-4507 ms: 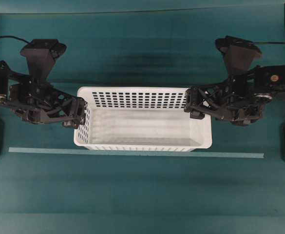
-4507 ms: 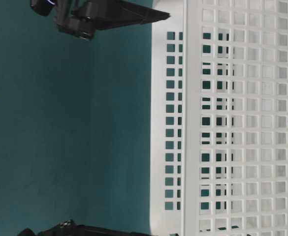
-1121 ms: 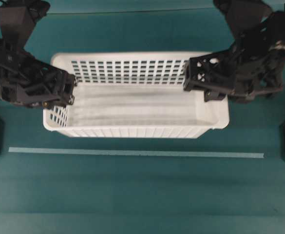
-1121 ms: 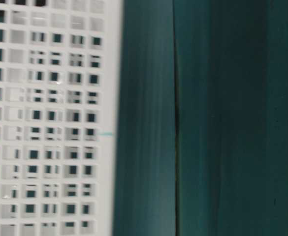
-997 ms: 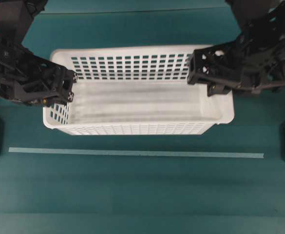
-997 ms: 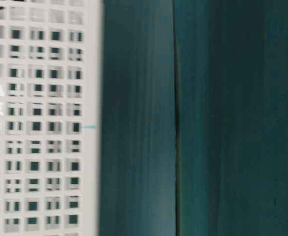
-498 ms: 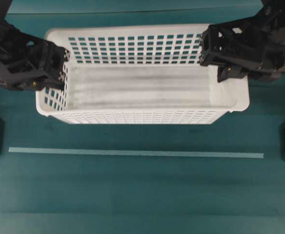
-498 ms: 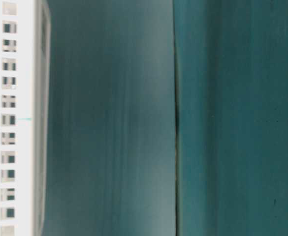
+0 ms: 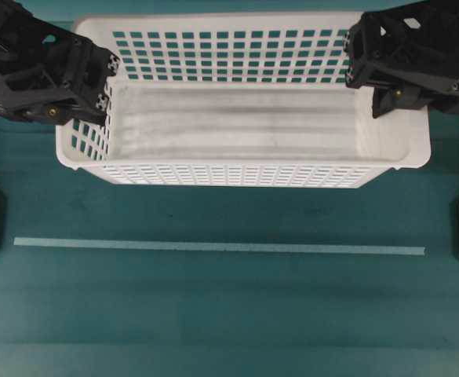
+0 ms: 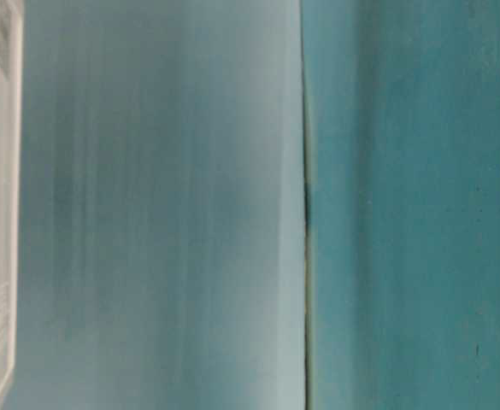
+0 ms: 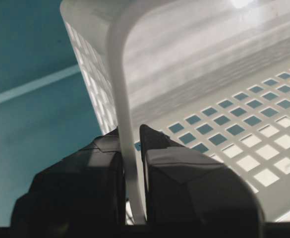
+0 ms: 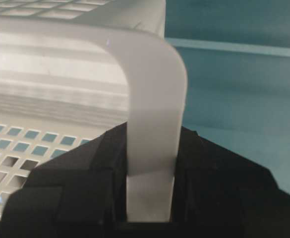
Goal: Lift the white basket with both hands.
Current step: 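Lift the basket with both grippers and pull it back, then lower the held basket forward back onto the table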
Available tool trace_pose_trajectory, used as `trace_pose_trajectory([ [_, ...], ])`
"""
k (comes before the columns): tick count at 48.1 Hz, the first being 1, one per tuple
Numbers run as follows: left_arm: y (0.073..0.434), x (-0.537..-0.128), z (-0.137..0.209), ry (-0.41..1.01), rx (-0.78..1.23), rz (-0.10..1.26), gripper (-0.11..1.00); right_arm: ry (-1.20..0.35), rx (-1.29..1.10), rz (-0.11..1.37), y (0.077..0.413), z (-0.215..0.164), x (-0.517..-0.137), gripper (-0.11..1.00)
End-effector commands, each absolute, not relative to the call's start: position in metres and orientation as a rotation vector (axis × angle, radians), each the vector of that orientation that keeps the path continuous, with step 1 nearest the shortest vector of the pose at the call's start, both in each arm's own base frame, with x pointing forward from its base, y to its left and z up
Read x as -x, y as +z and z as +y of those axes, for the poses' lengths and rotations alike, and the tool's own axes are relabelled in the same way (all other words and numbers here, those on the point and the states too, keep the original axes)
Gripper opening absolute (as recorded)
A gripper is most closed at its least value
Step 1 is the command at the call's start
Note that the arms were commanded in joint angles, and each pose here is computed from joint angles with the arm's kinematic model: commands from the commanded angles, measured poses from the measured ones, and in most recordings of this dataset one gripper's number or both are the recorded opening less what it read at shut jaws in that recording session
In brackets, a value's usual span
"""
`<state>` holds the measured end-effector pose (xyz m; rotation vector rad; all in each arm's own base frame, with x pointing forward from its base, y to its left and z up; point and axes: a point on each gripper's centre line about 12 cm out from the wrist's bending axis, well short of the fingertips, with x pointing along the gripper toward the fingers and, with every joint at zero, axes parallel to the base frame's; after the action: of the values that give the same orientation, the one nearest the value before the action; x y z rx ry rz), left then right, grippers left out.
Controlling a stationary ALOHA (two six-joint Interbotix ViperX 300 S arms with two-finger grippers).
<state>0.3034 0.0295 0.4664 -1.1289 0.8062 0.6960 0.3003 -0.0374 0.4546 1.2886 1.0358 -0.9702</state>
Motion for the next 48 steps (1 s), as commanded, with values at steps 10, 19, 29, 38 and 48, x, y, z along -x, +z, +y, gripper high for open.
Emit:
trace_pose_trajectory([
  [10, 0.494, -0.303, 0.028, 0.635, 1.103, 0.759, 0.04, -0.924, -1.263, 1.034, 0.467, -0.034, -0.306, 0.21],
  [19, 0.494, -0.303, 0.029, 0.638, 1.099, 0.763, 0.04, -0.920, -1.250, 1.046, 0.467, -0.034, -0.305, 0.21],
  [29, 0.494, -0.303, 0.029, 0.637, 1.097, 0.764, 0.04, -0.919, -1.248, 1.046, 0.467, -0.034, -0.305, 0.21],
  [38, 0.492, -0.303, 0.029, 0.641, 1.095, 0.767, 0.04, -0.920, -1.245, 1.051, 0.466, -0.034, -0.306, 0.21],
  [48, 0.491, -0.304, 0.030, 0.643, 1.095, 0.771, 0.04, -0.917, -1.238, 1.057, 0.464, -0.034, -0.307, 0.21],
])
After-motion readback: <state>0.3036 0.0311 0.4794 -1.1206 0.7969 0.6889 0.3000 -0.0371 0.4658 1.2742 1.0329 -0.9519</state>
